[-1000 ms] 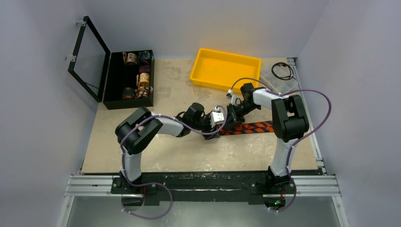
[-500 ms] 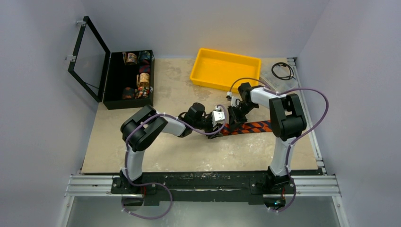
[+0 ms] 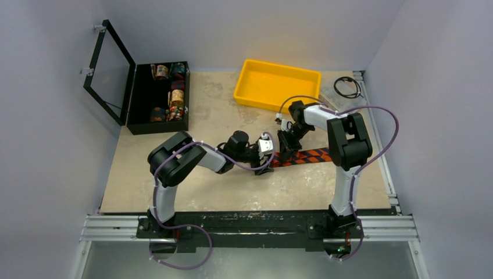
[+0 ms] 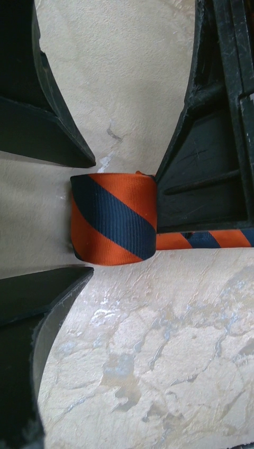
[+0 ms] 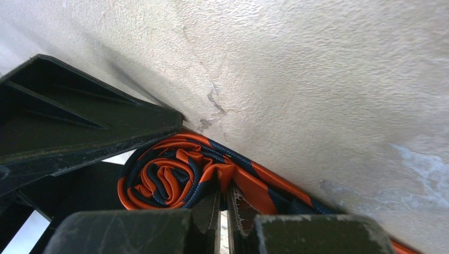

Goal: Roll the ties
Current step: Roll the tie at the center of the board.

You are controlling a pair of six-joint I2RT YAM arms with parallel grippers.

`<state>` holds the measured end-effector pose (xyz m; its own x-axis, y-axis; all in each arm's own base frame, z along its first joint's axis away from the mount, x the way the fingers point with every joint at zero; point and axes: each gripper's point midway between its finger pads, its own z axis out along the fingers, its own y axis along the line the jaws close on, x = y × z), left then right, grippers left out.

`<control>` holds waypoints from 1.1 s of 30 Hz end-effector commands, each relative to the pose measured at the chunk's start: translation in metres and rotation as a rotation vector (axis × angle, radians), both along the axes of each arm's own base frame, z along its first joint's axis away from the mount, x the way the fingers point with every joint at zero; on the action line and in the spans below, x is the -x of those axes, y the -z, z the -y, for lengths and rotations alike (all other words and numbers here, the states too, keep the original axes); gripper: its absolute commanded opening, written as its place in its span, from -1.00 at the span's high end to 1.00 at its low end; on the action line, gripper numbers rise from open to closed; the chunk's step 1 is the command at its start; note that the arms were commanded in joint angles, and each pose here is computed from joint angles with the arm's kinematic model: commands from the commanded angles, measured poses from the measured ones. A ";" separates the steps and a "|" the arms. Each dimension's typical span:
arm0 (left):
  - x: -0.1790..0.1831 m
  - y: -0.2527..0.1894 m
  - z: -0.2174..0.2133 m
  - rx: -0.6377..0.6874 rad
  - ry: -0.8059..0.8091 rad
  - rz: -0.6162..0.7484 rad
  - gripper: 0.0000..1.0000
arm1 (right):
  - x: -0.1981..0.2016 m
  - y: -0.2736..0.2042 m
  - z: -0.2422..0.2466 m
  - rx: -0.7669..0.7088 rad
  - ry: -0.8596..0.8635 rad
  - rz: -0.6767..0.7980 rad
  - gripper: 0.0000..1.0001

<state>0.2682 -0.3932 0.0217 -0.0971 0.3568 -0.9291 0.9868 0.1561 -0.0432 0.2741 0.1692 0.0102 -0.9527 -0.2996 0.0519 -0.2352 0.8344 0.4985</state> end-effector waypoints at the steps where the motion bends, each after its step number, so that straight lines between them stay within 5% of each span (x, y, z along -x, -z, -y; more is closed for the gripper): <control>1: 0.008 -0.016 0.009 0.077 -0.014 0.017 -0.38 | -0.010 0.061 0.014 0.151 -0.065 0.084 1.00; 9: -0.010 -0.016 0.024 0.137 -0.084 -0.014 -0.02 | 0.000 0.066 0.002 0.080 -0.046 0.051 1.00; 24: 0.007 0.029 0.020 0.155 -0.091 -0.034 0.18 | -0.005 0.073 0.004 0.091 -0.064 0.070 1.00; 27: 0.013 0.046 0.017 0.132 -0.074 -0.043 0.24 | -0.004 0.074 0.005 0.091 -0.072 0.066 1.00; 33: 0.007 0.064 -0.009 -0.067 -0.173 -0.036 0.72 | -0.006 0.066 0.000 0.057 -0.081 0.080 0.97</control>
<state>0.2717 -0.4134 0.0178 -0.0718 0.1557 -0.9852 0.9754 0.2173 -0.0367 0.2639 0.1876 0.0086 -0.9579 -0.2724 0.0903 -0.1665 0.7839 0.5981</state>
